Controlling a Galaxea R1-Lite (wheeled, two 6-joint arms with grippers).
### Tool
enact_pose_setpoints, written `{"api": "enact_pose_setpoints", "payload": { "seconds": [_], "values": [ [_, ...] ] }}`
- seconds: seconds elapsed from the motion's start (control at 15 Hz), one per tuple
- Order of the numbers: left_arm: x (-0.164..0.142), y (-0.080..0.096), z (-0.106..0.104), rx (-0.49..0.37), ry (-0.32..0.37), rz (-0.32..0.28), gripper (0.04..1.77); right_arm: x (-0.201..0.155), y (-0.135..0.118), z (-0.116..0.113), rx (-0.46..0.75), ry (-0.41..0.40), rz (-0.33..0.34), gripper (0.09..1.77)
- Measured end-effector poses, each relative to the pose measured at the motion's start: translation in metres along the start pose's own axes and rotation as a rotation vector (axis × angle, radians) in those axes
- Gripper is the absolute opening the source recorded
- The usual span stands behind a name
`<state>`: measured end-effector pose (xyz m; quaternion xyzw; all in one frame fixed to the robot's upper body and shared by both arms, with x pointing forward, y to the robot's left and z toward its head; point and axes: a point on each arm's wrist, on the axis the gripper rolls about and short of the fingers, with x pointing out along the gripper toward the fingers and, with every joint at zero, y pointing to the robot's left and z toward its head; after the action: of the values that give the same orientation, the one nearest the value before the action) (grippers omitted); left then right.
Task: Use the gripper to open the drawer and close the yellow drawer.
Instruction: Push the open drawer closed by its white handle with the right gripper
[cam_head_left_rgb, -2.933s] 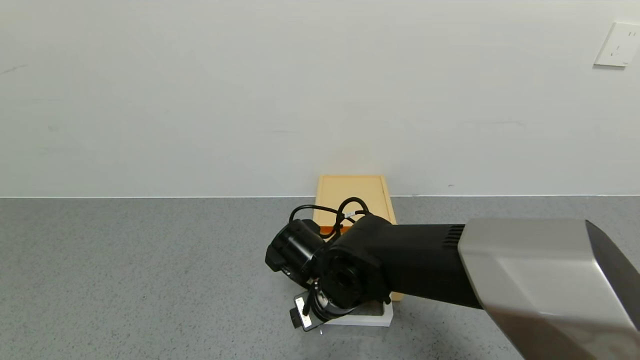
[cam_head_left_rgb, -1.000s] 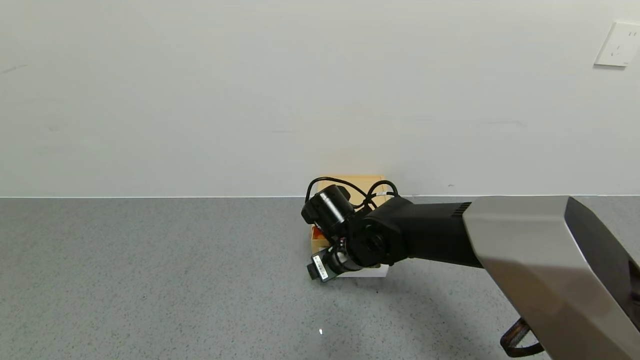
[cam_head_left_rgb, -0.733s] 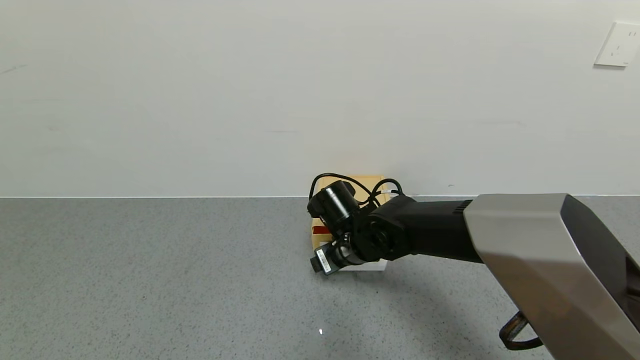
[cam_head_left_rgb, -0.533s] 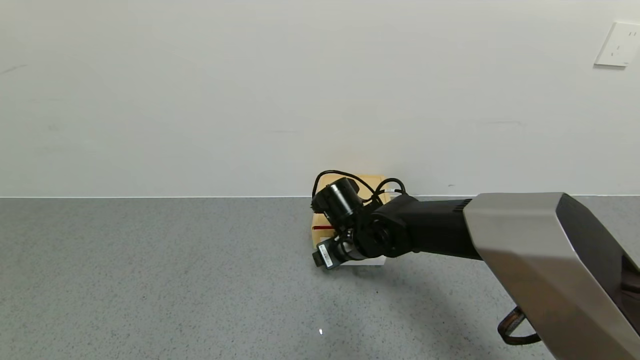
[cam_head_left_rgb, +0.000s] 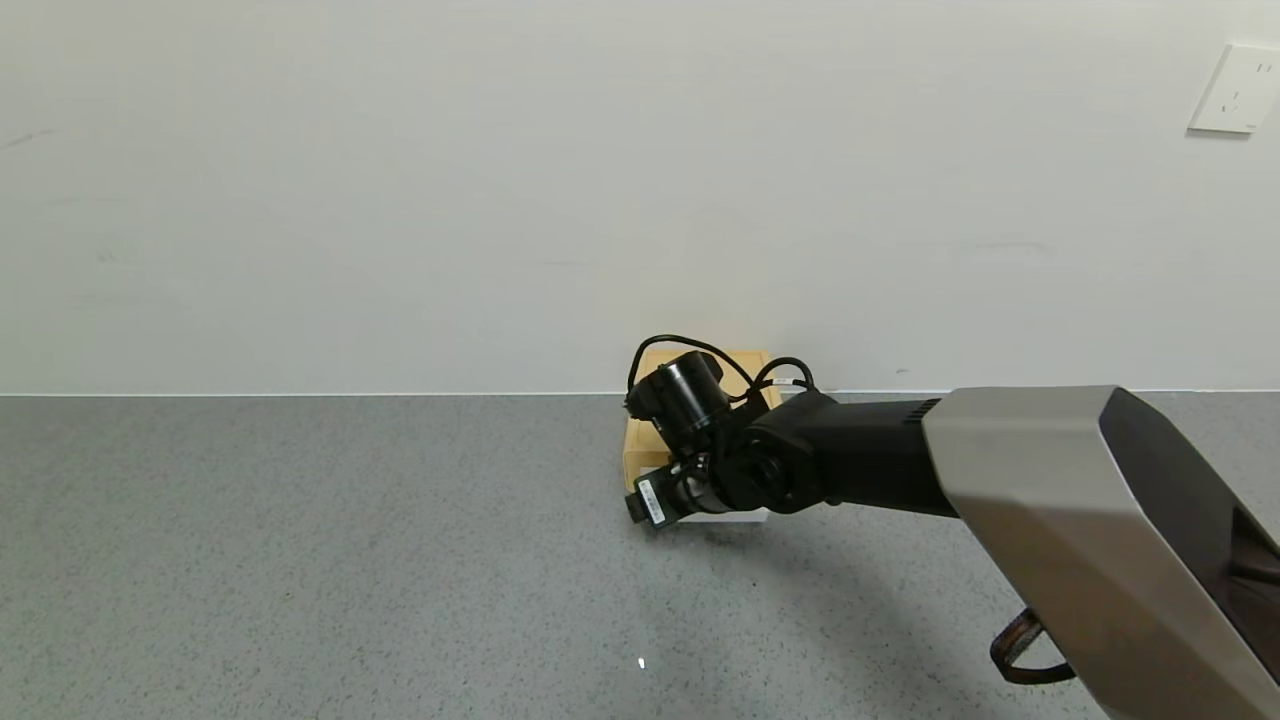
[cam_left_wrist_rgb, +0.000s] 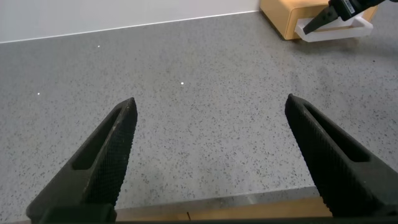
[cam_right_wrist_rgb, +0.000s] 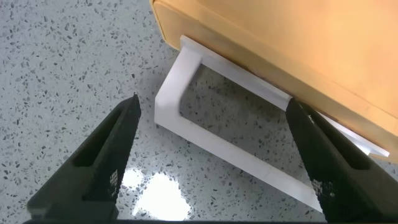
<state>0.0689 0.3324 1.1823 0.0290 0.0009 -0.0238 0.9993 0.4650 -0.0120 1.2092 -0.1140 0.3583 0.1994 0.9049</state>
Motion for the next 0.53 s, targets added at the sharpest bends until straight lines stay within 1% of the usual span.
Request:
{"api": "enact_pose_setpoints", "payload": {
  "seconds": [0.27,0.53],
  "values": [
    [0.0,0.0,0.0,0.0,0.0,0.0,1.72,0.0026,-0.0023,0.0012,-0.008,-0.016,-0.001,1.71],
    [0.0,0.0,0.0,0.0,0.0,0.0,1.72,-0.0007,-0.0008,0.0002,-0.014,-0.001,0.004,1.71]
  ]
}}
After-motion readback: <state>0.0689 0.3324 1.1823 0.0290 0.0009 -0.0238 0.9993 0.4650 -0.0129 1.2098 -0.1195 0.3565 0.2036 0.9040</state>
